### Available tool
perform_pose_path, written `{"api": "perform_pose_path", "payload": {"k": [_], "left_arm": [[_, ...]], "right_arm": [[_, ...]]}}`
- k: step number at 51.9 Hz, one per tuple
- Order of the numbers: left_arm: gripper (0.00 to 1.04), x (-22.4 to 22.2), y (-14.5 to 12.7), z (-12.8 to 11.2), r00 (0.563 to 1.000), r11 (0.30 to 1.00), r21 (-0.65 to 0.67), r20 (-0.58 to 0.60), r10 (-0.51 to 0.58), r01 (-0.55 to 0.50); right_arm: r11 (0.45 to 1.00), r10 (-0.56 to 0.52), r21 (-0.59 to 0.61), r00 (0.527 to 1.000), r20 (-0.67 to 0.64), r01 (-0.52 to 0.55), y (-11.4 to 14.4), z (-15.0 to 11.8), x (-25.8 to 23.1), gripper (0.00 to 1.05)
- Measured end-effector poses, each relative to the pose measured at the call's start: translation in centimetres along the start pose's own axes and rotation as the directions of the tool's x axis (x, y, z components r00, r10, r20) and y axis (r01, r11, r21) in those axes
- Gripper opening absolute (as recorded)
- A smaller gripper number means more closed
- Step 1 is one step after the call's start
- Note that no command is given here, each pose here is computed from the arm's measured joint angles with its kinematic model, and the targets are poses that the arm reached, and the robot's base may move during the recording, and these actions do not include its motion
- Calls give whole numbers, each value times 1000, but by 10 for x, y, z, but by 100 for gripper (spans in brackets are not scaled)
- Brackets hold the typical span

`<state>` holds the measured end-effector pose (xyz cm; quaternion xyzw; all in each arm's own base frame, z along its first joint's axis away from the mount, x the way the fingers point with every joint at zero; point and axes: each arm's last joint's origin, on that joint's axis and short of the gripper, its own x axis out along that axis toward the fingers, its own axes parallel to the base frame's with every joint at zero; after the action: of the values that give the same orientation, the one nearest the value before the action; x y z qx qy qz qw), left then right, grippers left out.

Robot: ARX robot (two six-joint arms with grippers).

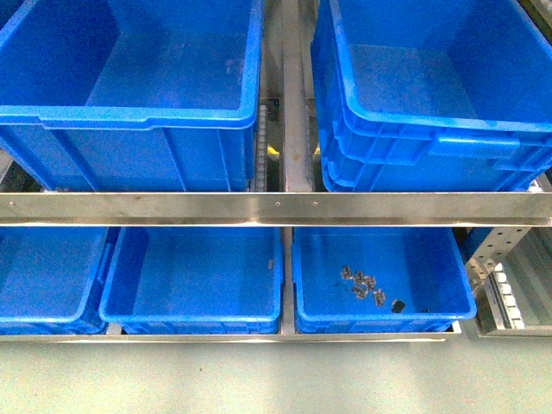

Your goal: Pick red and yellow buttons and place in box

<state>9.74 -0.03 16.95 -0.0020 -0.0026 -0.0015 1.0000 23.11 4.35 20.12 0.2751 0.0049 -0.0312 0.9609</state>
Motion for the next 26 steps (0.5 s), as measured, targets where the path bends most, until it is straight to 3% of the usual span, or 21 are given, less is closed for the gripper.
{"api": "perform_pose_path", "payload": {"k": [26], "left_arm": [[97, 0, 0, 0, 1000, 1000, 0, 0, 0, 0]], "right_arm": [[993, -121, 8, 993, 9, 121, -25, 6, 6, 38]]}}
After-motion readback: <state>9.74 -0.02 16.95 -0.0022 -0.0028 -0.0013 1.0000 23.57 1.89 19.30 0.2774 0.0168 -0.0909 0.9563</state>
